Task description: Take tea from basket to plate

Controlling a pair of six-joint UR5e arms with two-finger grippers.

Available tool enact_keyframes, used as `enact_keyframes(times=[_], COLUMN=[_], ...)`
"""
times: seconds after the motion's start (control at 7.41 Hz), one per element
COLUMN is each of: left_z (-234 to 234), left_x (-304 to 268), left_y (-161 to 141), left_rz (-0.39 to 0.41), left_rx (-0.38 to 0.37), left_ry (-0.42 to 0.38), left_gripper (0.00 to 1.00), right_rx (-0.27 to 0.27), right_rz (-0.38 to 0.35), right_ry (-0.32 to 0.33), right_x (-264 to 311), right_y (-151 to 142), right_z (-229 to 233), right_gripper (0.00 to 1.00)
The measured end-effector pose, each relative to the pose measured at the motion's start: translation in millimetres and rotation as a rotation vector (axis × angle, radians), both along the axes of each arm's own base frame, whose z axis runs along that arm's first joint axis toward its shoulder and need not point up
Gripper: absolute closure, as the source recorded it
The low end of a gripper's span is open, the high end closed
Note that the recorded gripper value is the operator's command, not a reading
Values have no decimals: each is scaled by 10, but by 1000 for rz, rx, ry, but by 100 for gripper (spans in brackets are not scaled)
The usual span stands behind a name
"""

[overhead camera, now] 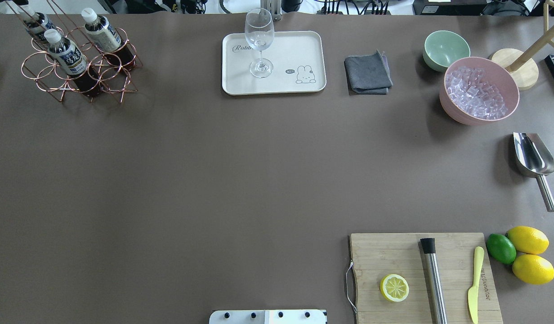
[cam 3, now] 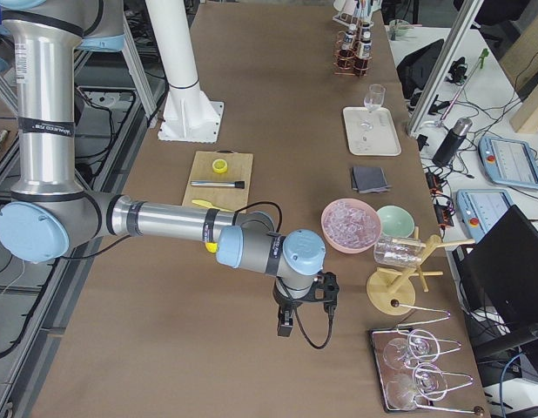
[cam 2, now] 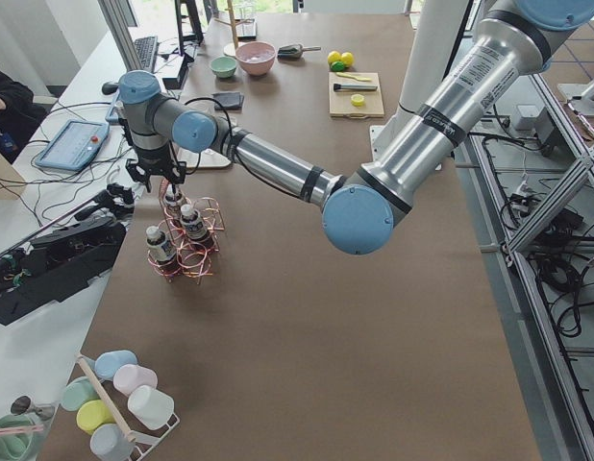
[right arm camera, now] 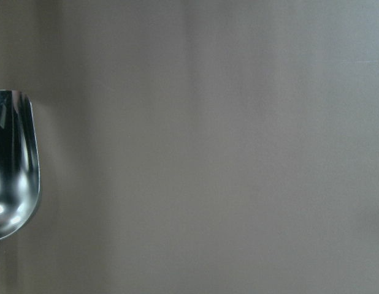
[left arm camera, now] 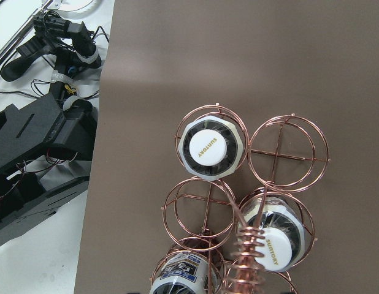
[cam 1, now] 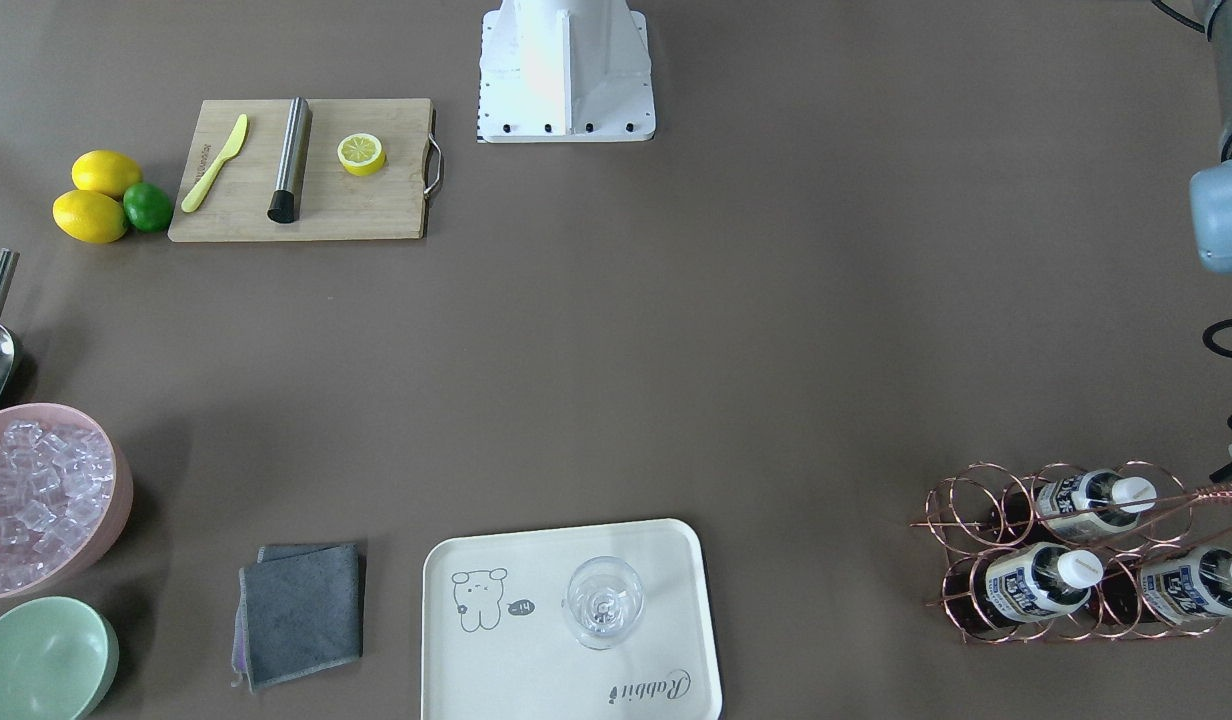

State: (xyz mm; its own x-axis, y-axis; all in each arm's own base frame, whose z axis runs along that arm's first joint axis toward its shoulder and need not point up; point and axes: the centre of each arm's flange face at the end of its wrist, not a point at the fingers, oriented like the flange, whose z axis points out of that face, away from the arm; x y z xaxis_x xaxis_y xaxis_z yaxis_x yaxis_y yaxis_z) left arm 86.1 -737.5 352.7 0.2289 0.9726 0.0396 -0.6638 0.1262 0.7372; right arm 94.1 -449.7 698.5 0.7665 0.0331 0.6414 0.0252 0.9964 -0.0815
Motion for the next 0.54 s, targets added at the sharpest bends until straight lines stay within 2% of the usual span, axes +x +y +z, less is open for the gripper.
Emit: enact_keyframes(times=[0.54], left_z=[-119], left_x=[-176], left_y=[67], left_rz=[-10], left_rx=[26], left_ry=[6], left_gripper=[100], right_rx=[-9], right_rz=[1], right_ry=[-4], right_x=[-3], right_y=[13], right_z=[41], right_gripper=[0])
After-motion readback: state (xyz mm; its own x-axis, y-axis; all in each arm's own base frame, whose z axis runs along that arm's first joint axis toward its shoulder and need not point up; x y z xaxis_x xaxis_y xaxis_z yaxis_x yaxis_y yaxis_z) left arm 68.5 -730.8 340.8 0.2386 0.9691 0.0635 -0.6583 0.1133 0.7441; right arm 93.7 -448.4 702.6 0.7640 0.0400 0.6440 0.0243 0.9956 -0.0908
